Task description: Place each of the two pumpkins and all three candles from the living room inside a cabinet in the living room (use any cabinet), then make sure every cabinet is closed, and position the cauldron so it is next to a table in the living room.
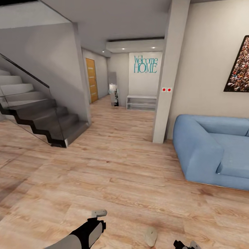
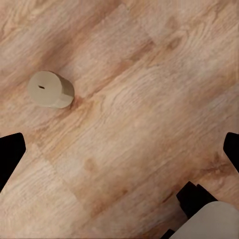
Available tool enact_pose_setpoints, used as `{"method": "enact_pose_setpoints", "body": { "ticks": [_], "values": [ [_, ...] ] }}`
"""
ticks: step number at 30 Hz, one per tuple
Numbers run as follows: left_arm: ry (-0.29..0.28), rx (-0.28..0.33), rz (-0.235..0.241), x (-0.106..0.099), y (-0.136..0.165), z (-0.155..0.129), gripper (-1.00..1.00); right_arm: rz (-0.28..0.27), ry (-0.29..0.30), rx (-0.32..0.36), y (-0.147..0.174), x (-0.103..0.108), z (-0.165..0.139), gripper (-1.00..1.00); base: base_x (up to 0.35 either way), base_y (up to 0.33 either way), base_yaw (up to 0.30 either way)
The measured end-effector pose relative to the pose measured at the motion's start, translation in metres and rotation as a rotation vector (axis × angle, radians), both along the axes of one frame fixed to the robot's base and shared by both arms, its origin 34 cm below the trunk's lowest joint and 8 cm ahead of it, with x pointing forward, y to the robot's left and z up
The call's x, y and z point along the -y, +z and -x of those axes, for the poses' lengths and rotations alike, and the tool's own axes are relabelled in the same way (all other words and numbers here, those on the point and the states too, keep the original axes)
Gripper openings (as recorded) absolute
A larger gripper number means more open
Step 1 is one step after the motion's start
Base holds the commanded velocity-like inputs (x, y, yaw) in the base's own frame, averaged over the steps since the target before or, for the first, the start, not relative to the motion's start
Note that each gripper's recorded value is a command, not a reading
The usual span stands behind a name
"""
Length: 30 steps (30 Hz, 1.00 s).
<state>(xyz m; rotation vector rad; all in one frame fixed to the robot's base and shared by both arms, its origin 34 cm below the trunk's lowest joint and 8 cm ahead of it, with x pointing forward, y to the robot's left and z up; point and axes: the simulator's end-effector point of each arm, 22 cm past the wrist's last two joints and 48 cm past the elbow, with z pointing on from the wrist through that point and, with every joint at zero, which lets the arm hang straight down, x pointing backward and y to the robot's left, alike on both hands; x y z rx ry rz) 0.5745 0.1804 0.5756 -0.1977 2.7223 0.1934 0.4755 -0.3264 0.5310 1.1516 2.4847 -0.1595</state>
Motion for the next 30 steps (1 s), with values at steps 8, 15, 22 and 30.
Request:
{"method": "enact_pose_setpoints", "body": {
  "ticks": [8, 15, 22, 30],
  "values": [
    [0.0, -0.001, -0.001, -0.0001, -0.0001, 0.0003, 1.0, -0.001, 0.0, 0.0, 0.0, -0.0001, 0.0, 1.0, 0.314, 0.068, 0.0],
    [0.0, -0.001, -0.001, -0.0001, -0.0001, 0.0003, 1.0, -0.001, 0.0, 0.0, 0.0, -0.0001, -0.0001, 1.0, 0.316, 0.019, 0.0],
    [0.0, 0.0, -0.001, -0.0001, -0.0001, 0.0001, 1.0, 0.0, 0.0, 0.0, 0.0, -0.0001, 0.0, 1.0, 0.3, -0.034, 0.0],
    [0.0, -0.001, 0.0, -0.0001, -0.0003, 0.0001, 1.0, 0.0, 0.0, 0.001, -0.0001, -0.0001, -0.0004, 1.0, 0.226, 0.076, 0.0]
  ]
}}
